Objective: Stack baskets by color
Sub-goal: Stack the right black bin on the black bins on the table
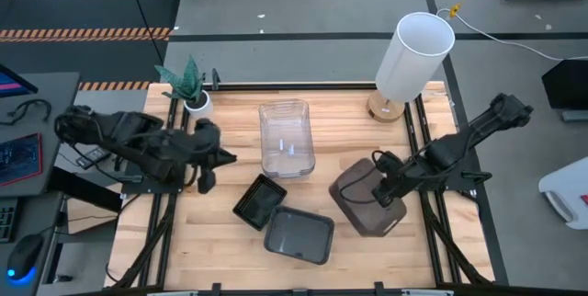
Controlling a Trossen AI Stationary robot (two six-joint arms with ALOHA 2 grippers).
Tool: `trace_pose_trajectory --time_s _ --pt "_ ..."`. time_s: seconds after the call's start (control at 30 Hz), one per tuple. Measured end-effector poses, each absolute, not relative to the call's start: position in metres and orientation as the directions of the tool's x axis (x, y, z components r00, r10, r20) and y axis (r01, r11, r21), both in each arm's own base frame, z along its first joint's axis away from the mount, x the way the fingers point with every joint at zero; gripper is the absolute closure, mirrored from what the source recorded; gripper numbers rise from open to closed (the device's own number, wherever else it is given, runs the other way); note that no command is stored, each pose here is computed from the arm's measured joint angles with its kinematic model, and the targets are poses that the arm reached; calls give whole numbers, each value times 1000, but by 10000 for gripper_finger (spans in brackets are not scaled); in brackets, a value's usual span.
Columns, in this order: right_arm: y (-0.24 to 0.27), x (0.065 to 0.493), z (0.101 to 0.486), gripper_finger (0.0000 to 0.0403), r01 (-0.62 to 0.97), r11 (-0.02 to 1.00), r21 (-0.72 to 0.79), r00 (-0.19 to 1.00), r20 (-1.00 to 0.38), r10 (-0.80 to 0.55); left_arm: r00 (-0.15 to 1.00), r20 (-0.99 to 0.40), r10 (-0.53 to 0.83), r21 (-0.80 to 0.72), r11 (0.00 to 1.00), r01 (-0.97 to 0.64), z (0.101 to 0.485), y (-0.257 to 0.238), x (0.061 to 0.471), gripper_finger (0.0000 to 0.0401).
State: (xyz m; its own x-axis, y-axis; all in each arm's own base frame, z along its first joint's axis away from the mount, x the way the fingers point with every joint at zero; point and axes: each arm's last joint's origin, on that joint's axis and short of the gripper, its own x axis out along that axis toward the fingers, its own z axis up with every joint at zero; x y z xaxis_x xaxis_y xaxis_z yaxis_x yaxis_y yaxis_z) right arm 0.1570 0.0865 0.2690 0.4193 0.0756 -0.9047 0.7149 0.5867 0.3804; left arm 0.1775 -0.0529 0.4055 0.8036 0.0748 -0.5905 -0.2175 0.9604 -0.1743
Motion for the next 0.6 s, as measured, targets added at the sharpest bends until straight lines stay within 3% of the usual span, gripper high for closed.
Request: trace_pose_trajectory --time_s 0.23,0.6 --pt "95 202 326 399 601 744 291 453 -891 -17 886 -460 56 -264 944 -197 374 -57 158 395" --pt "113 304 336 400 343 932 117 449 -892 -53 973 -210 97 -458 869 -186 344 -35 120 397"
